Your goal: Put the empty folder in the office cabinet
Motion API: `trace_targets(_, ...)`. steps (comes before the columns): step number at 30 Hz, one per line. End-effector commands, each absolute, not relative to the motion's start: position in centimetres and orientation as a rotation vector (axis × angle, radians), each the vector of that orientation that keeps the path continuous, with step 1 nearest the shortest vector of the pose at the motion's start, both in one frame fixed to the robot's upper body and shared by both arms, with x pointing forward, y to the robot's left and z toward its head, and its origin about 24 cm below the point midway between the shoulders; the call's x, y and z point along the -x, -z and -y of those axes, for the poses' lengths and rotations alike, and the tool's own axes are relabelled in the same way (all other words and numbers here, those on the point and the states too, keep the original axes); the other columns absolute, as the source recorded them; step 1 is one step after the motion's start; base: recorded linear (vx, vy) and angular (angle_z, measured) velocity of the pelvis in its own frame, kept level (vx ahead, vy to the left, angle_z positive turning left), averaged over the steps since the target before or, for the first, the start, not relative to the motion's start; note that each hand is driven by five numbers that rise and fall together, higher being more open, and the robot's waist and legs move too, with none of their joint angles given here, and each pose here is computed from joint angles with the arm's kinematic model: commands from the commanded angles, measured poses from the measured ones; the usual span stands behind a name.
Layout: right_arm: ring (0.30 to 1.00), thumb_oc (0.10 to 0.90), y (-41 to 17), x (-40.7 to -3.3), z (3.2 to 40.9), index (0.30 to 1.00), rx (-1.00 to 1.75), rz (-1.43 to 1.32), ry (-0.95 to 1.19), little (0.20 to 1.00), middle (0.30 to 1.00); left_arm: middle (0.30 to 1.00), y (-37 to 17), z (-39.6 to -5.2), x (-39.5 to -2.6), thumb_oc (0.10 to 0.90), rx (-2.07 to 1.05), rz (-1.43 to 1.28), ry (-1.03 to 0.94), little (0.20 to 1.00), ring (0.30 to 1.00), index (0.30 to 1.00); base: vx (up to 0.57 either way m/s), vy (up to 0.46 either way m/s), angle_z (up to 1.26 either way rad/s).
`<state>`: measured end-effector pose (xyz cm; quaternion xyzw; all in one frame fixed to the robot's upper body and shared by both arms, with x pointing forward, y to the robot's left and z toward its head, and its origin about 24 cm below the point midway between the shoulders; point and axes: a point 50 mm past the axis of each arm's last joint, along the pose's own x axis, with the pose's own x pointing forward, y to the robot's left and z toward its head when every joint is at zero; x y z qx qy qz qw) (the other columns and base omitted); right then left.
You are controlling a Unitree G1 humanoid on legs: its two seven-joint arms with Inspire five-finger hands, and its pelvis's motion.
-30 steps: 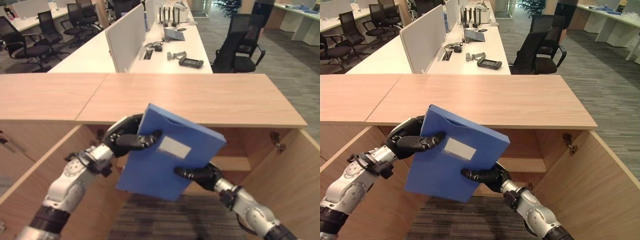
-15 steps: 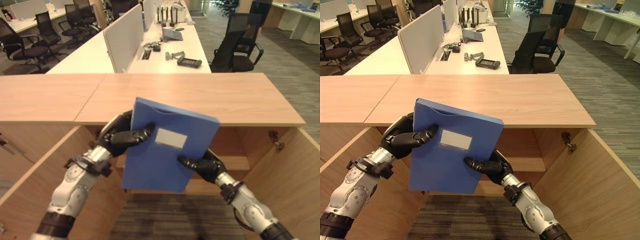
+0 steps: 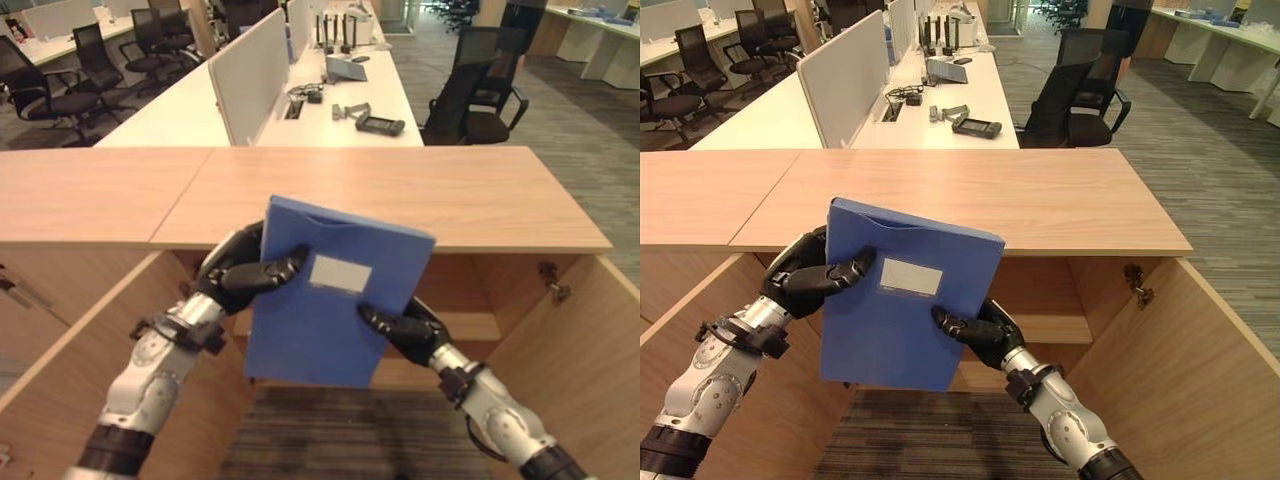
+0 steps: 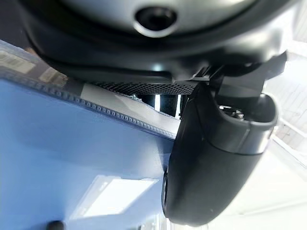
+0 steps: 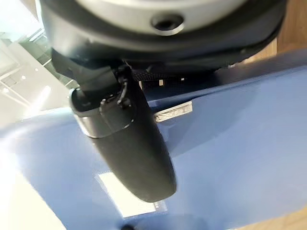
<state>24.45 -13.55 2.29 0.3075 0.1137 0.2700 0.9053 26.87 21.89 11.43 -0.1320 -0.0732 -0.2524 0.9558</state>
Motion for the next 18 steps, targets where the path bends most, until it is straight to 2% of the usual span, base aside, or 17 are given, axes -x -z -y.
trace_targets(1,0.300,0.400,-14.8,-24.7,3.9,0.300,-0.863,0.269,-1.145,0.300,0.300,0.300,-15.9,-16.3,-28.1,0.400,0.441,0.385,0.752,0.300,0.300,0.300,0.00,0.000,0.00)
trace_targets(3,0.300,0.400,-14.8,-24.7,3.9,0.300,-0.858,0.265,-1.148,0.300,0.300,0.300,-15.9,-16.4,-28.1,0.400,0.437,0.386,0.751,0.300,0.300,0.300,0.00,0.000,0.00)
trace_targets(4,0.300,0.400,-14.7,-24.7,3.9,0.300,-0.846,0.258,-1.155,0.300,0.300,0.340,-15.9,-16.5,-28.0,0.427,0.430,0.391,0.742,0.340,0.340,0.340,0.00,0.000,0.00)
trace_targets(5,0.300,0.400,-14.6,-24.7,4.0,0.300,-0.830,0.252,-1.158,0.300,0.300,0.476,-16.0,-16.7,-28.0,0.518,0.421,0.397,0.733,0.476,0.476,0.476,0.00,0.000,0.00)
trace_targets(6,0.300,0.400,-14.5,-24.7,4.1,0.300,-0.809,0.247,-1.162,0.300,0.300,0.900,-16.0,-16.9,-28.0,0.800,0.414,0.403,0.726,0.900,0.900,0.900,0.00,0.000,0.00)
trace_targets(12,0.300,0.400,-12.8,-25.4,6.8,0.300,-0.556,0.189,-1.106,0.300,0.300,0.900,-16.7,-18.4,-27.6,0.800,0.274,0.457,0.654,0.900,0.900,0.900,0.00,0.000,0.01)
trace_targets(18,0.300,0.400,-10.6,-25.8,11.0,0.300,-0.469,0.140,-0.927,0.300,0.300,0.900,-17.0,-20.7,-26.4,0.800,0.135,0.515,0.544,0.900,0.900,0.900,0.02,0.000,0.05)
